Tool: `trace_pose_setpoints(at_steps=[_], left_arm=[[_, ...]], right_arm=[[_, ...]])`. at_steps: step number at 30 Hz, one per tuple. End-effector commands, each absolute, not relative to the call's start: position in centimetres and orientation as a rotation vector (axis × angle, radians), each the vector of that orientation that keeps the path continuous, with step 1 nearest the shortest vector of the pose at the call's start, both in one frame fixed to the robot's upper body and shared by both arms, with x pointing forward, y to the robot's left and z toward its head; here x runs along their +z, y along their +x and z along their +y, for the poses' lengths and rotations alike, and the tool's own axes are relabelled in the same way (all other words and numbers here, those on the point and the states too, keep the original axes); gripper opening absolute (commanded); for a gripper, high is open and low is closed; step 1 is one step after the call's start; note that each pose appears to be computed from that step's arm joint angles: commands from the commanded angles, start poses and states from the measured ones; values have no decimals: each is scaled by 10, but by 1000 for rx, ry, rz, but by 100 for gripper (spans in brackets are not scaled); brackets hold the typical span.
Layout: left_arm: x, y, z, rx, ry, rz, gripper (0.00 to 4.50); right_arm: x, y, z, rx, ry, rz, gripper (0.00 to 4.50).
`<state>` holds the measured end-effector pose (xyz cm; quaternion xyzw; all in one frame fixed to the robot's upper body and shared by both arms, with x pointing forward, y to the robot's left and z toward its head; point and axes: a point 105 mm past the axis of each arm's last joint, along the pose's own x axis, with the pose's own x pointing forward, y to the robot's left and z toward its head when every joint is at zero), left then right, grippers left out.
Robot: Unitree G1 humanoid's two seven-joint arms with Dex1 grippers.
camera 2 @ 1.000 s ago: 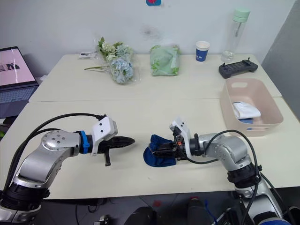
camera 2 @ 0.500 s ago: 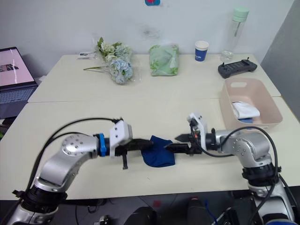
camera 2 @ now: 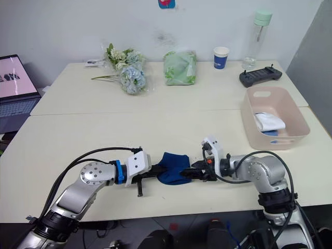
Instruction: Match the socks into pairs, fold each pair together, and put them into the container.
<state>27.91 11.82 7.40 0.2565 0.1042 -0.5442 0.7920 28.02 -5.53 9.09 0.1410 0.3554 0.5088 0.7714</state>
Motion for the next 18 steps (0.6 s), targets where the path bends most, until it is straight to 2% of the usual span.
trace_pose_setpoints(at_steps=[1, 7, 8, 11, 18], left_arm=[[57, 274, 126, -1160, 570, 302, 0], [65, 274, 128, -1151, 566, 279, 0], [66, 273, 128, -1153, 561, 280, 0], [66, 271, 129, -1155, 550, 279, 0], [78, 277, 126, -1155, 525, 234, 0]], right_arm=[[87, 282, -37, 1134, 374, 803, 449], [88, 289, -22, 1142, 437, 814, 449], [85, 291, -23, 1131, 416, 811, 431], [79, 291, -25, 1121, 374, 809, 356], [88, 294, -21, 1137, 369, 744, 98]])
